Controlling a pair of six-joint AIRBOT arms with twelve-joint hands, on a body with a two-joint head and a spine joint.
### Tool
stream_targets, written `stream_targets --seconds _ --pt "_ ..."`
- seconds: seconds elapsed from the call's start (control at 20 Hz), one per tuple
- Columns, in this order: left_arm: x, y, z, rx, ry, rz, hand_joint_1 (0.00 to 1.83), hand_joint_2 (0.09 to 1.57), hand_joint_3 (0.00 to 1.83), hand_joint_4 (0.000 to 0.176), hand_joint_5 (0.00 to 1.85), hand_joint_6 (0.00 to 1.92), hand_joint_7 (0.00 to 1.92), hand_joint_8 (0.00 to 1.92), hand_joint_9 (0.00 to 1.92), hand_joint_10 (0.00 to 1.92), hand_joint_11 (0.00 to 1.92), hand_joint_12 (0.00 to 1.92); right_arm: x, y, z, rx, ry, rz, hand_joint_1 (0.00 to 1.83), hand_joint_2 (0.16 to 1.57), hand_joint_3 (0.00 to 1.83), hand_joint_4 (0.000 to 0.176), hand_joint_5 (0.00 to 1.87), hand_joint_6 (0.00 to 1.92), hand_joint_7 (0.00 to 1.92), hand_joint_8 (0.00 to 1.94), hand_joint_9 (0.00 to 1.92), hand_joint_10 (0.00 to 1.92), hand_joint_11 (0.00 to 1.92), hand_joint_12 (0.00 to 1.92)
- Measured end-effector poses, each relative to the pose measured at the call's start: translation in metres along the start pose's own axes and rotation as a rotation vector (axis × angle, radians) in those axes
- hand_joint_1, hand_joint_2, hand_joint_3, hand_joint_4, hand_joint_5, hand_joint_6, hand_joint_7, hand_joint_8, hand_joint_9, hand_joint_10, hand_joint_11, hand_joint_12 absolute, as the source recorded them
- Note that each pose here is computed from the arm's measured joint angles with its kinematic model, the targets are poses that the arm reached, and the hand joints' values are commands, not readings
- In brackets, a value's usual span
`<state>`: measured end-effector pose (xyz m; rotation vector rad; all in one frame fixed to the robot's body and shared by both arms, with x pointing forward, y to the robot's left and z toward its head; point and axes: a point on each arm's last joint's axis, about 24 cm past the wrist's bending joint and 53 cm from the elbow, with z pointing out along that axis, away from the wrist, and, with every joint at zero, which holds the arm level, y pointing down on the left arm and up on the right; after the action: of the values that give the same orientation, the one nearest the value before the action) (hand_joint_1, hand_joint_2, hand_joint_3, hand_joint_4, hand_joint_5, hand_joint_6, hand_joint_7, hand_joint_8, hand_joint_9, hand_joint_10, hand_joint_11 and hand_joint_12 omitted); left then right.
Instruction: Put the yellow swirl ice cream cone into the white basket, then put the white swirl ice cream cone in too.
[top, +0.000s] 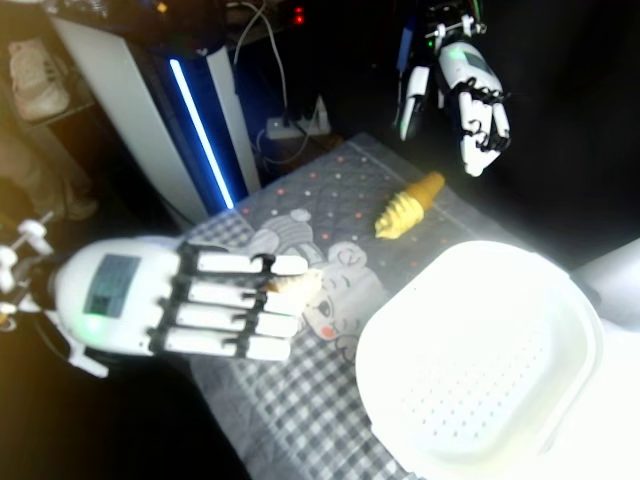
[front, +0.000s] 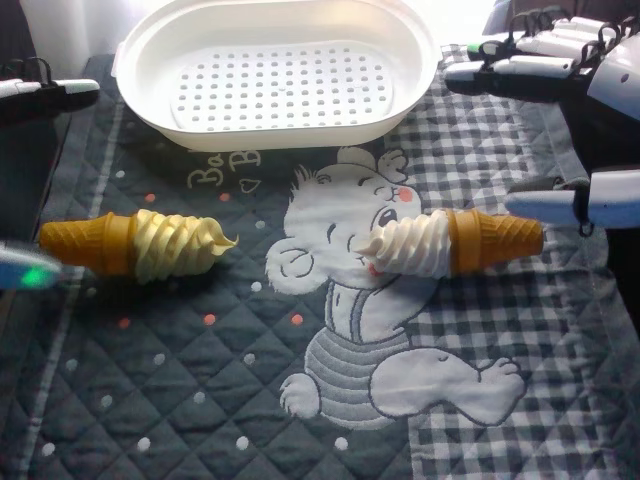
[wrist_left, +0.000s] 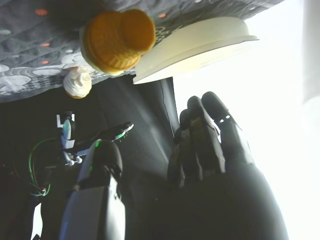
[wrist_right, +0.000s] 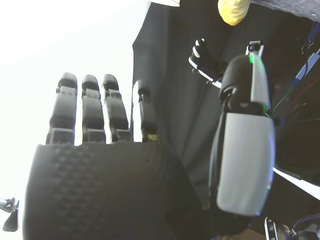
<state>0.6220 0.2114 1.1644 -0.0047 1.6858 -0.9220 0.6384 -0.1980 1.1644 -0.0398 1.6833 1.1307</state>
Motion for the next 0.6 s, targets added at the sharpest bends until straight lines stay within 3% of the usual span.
stream_targets --seconds 0.05,0.1,0.15,0.2,0.3,0.35,0.5,0.55,0.6 --pt "0.002 0.001 0.003 0.000 0.006 0.000 0.85 0.83 0.00 0.121 0.21 0.00 0.26 0.00 0.32 0.01 0.11 0.76 0.001 -0.001 0.001 0.000 0.001 0.001 0.72 1.11 0.00 0.114 0.33 0.00 0.18 0.00 0.24 0.01 0.18 0.60" --pt "0.003 -0.001 0.008 0.009 0.014 -0.001 0.83 0.84 0.00 0.116 0.20 0.00 0.25 0.00 0.34 0.01 0.14 0.76 0.001 -0.001 0.001 -0.001 0.001 0.002 0.75 1.11 0.00 0.106 0.33 0.00 0.18 0.00 0.24 0.01 0.19 0.61" --pt "0.006 -0.004 0.014 0.022 0.027 -0.003 0.81 0.82 0.00 0.100 0.22 0.00 0.26 0.00 0.36 0.01 0.17 0.74 0.002 -0.001 0.001 -0.001 0.002 0.001 0.77 1.11 0.00 0.101 0.34 0.01 0.18 0.00 0.23 0.00 0.18 0.60" --pt "0.011 -0.008 0.022 0.039 0.047 -0.001 0.77 0.81 0.00 0.119 0.21 0.00 0.26 0.00 0.38 0.01 0.18 0.73 0.002 -0.001 0.001 -0.002 0.003 0.002 0.80 1.10 0.00 0.091 0.35 0.01 0.18 0.00 0.23 0.00 0.16 0.60" --pt "0.024 -0.020 0.038 0.071 0.097 0.027 0.71 0.80 0.00 0.148 0.17 0.00 0.23 0.00 0.33 0.00 0.15 0.64 0.003 0.000 0.001 -0.003 0.005 0.001 0.80 1.10 0.00 0.095 0.36 0.01 0.17 0.00 0.22 0.00 0.14 0.60" --pt "0.031 -0.024 0.045 0.079 0.123 0.050 0.76 0.79 0.00 0.141 0.19 0.01 0.25 0.01 0.33 0.00 0.15 0.62 0.003 -0.001 0.001 -0.002 0.007 0.000 0.80 1.10 0.00 0.108 0.35 0.00 0.17 0.00 0.22 0.00 0.10 0.67" --pt "0.044 -0.029 0.062 0.084 0.181 0.116 0.78 0.80 0.00 0.125 0.21 0.00 0.29 0.00 0.40 0.00 0.20 0.52 0.003 -0.001 0.001 -0.001 0.007 0.000 0.82 1.09 0.00 0.113 0.35 0.00 0.19 0.00 0.24 0.01 0.12 0.78" --pt "0.049 -0.029 0.067 0.079 0.201 0.137 0.81 0.79 0.00 0.112 0.24 0.00 0.32 0.00 0.43 0.00 0.25 0.48 0.004 -0.001 0.001 -0.001 0.008 -0.001 0.83 1.09 0.00 0.107 0.35 0.00 0.20 0.00 0.25 0.01 0.13 0.78" --pt "0.056 -0.027 0.070 0.071 0.227 0.156 0.82 0.80 0.00 0.114 0.24 0.00 0.32 0.00 0.42 0.00 0.24 0.46 0.004 -0.001 0.001 -0.002 0.009 -0.001 0.84 1.09 0.00 0.099 0.36 0.00 0.20 0.00 0.25 0.00 0.13 0.77"
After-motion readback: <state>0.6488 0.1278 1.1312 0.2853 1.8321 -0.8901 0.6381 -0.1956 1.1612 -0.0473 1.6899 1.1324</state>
